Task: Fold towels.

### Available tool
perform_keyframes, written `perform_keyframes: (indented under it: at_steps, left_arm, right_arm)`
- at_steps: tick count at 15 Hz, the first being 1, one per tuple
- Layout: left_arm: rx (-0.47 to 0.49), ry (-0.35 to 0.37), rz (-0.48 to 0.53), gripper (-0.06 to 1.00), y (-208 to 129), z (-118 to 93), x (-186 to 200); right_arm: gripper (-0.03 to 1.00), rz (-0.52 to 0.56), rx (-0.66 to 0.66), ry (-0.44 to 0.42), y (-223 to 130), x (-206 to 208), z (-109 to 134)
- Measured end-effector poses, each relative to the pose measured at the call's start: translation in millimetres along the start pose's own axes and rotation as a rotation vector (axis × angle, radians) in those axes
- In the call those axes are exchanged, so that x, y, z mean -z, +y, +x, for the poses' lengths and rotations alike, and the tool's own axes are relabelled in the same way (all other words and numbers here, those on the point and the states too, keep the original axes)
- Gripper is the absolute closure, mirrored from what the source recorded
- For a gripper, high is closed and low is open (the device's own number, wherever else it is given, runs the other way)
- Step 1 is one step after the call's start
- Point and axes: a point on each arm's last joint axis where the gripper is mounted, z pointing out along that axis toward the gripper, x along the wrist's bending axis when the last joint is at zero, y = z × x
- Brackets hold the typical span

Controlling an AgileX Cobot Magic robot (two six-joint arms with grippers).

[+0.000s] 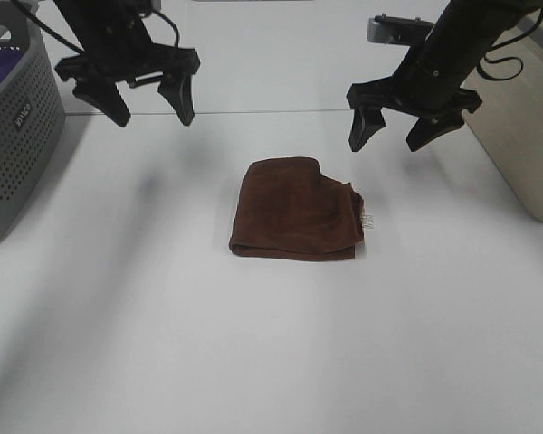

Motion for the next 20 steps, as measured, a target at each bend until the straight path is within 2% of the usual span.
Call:
perform_keyframes:
  at_steps: [5,7,9,11,15,18,20]
  left_arm:
    - [-0.059,0.029,-0.237,0.12,-10.2,-15.8,119.7]
    - [-0.072,0.070,-0.301,0.12,-32.0,-16.7,164.0]
    - [-0.061,0.130,-0.314,0.12,-78.0,-11.4,199.7]
    - [-0.030,0.154,-0.283,0.12,-122.2,-5.2,210.0]
    - [0.003,0.163,-0.218,0.12,-225.7,8.5,211.3]
    - [0.004,0.163,-0.215,0.12,-293.9,19.0,203.6]
    - [0.000,0.157,-0.252,0.12,-332.7,25.5,196.1]
  right_arm:
    - [0.16,0.059,0.007,0.072,-20.3,75.8,20.1]
    - [0.16,0.071,0.009,0.079,-31.1,105.2,26.1]
    - [0.16,-0.005,0.023,0.065,-44.8,143.4,32.2]
    - [0.16,-0.035,0.031,0.059,-69.8,167.2,36.5]
    - [0.16,0.026,0.026,0.041,-145.6,176.4,38.0]
    - [0.16,0.077,0.014,0.014,-209.5,159.9,33.9]
    - [0.16,0.105,0.017,-0.007,-249.1,151.0,31.2]
